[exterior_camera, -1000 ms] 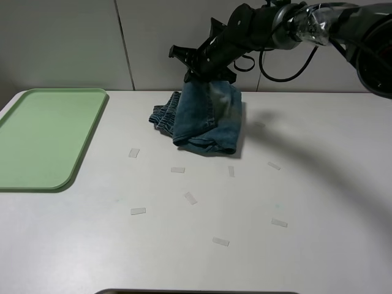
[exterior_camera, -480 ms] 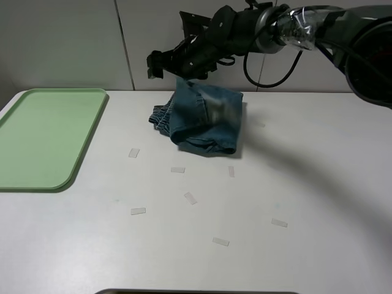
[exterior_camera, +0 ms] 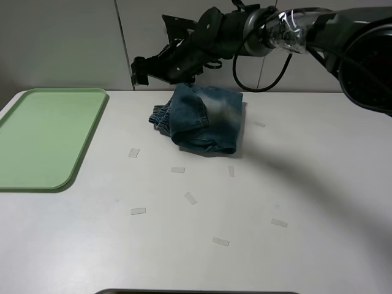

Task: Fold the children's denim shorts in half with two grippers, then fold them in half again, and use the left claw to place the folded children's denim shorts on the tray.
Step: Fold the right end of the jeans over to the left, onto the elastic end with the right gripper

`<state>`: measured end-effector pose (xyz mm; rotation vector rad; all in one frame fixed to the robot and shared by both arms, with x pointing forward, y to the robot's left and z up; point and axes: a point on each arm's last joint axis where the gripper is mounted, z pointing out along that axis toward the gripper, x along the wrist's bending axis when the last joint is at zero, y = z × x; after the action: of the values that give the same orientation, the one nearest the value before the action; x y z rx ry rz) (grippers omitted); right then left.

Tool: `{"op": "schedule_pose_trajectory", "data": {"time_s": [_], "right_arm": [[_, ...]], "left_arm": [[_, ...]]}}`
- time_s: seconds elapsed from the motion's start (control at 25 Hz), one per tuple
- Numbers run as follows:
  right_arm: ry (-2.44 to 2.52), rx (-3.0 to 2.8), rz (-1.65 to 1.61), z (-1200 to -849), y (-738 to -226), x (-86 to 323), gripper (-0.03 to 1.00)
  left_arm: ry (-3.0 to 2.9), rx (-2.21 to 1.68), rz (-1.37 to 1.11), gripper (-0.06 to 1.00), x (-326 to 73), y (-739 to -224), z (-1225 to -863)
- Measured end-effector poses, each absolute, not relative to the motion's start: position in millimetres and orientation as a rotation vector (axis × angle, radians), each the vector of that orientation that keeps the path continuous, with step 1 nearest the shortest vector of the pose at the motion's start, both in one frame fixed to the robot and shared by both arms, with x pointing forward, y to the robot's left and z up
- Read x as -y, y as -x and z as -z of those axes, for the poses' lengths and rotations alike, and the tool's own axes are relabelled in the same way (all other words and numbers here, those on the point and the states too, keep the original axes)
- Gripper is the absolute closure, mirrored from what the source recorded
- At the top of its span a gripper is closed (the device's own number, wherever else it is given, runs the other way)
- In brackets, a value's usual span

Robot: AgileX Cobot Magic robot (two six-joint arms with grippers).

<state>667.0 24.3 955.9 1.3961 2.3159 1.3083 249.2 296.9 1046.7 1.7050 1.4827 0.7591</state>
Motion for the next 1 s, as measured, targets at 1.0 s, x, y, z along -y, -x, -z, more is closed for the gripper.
{"op": "schedule_pose_trajectory", "data": {"time_s": [1.0], "right_arm": [[-1.786,-2.277,-0.957,-895,-697,47,0.27]], "left_arm": [[-1.705,-1.483,-0.759,0.18,-297,-249,-1047]]}}
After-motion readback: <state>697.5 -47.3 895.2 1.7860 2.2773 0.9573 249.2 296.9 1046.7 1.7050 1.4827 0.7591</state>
